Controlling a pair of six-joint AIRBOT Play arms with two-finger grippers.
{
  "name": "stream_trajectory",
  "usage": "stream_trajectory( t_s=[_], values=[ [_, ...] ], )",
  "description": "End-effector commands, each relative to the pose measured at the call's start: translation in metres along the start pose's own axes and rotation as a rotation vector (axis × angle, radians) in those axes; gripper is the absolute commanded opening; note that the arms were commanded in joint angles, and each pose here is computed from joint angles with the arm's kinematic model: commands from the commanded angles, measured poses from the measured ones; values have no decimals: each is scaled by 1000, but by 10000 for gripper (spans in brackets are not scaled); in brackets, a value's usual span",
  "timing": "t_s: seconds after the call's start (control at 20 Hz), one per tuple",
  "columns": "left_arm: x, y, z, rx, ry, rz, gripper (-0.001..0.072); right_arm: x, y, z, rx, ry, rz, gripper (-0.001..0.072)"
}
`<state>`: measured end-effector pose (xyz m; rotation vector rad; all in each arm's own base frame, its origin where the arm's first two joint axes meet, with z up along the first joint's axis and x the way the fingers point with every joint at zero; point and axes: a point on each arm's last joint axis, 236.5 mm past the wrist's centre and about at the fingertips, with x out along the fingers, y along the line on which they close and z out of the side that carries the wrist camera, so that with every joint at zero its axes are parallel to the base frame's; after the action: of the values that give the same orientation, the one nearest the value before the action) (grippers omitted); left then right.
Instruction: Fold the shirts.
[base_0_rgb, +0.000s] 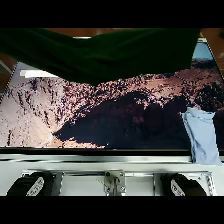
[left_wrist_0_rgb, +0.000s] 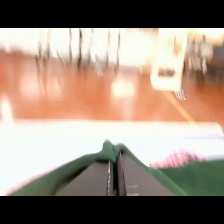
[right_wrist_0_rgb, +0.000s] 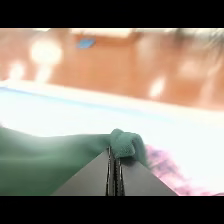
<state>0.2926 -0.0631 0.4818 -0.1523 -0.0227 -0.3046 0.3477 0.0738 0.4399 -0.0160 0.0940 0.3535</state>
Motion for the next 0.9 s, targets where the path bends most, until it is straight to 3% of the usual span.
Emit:
stream_trajectory(
  t_s=[0.0, 0.2, 0.3, 0.6, 0.85],
  values=[
    [-35, 9, 21, 114, -31, 106, 35, -62, -16, 17, -130, -12, -177, 63],
    [-49, 75, -67, 201, 368, 333, 35, -101, -67, -38, -151, 254, -416, 64],
    [-54, 97, -114, 189, 539, 388, 35, -107, -73, -71, -95, 390, -437, 63],
    [-42, 121, -256, 81, 864, 353, 35, -94, -59, -190, 140, 818, -365, 63],
    [-3, 124, -314, -77, 830, 320, 36, -35, -60, -278, 238, 924, -289, 63]
  ],
)
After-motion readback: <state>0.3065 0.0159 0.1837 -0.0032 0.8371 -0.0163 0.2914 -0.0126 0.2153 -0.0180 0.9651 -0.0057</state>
